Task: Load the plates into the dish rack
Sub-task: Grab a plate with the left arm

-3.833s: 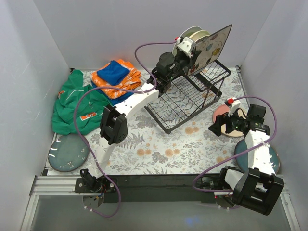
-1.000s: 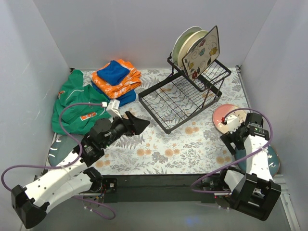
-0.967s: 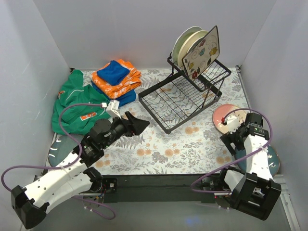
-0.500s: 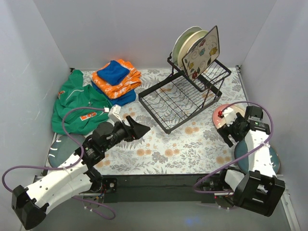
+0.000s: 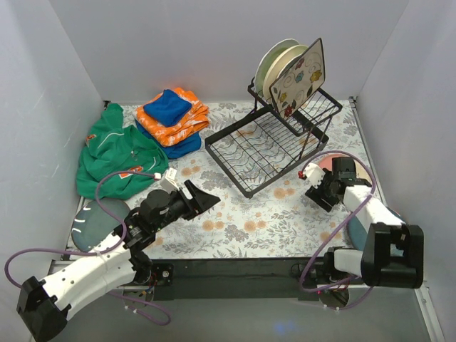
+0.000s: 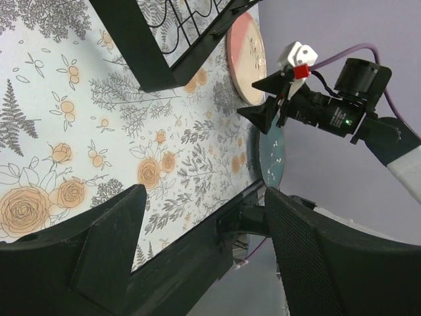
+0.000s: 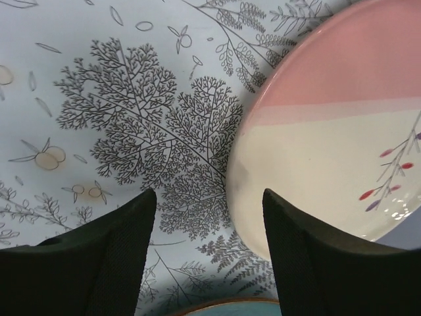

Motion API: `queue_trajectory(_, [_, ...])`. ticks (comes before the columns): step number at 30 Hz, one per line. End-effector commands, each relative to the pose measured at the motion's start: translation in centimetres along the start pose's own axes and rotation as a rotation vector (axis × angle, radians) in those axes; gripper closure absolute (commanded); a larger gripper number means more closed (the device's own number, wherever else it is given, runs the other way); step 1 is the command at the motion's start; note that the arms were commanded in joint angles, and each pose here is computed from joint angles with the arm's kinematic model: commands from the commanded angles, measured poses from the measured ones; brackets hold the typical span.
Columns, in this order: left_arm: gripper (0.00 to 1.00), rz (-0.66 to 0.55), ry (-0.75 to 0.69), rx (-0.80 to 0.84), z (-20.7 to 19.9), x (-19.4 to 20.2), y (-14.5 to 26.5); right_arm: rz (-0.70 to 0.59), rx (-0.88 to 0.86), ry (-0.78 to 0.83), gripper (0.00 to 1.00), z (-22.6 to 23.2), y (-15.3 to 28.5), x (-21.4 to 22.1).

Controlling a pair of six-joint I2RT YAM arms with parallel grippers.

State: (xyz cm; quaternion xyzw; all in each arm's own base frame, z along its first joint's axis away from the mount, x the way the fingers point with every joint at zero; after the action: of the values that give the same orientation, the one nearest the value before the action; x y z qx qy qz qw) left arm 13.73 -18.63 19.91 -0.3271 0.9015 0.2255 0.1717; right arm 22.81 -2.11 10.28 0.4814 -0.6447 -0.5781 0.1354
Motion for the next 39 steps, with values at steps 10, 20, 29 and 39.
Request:
queue_trajectory(10, [0.29,-0.031,0.028,-0.013,0.5,-0.1,0.4,0.11,-0.031,-0.044,0.69,0.1,-3.9,-0.4])
queue_trajectory(20, [0.29,-0.026,0.031,-0.026,0.9,0.1,0.6,0.167,-0.272,0.02,0.92,3.9,-4.4,0.2])
queue_trajectory(29, [0.29,-0.024,0.032,-0.029,1.0,0.2,0.7,0.169,-0.427,0.211,0.92,9.3,-2.8,-1.0])
queue_trajectory(39, [0.29,-0.022,0.038,-0.032,1.1,0.2,0.9,0.19,-0.691,0.382,0.93,14.7,0.3,-2.6])
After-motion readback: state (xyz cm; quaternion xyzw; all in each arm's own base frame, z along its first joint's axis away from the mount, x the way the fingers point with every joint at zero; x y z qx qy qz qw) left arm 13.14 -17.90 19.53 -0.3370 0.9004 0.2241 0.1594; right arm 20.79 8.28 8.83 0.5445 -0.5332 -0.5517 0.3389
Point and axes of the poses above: each gripper's point midway between its finger pads, its own y axis back along the fingers, its own z axis along the line the jaws close on, x = y × z, the point moved 7 cm from there along y, back along the fingers, and after that the axes turned 3 degrees about -y, right-handed, at the moved point
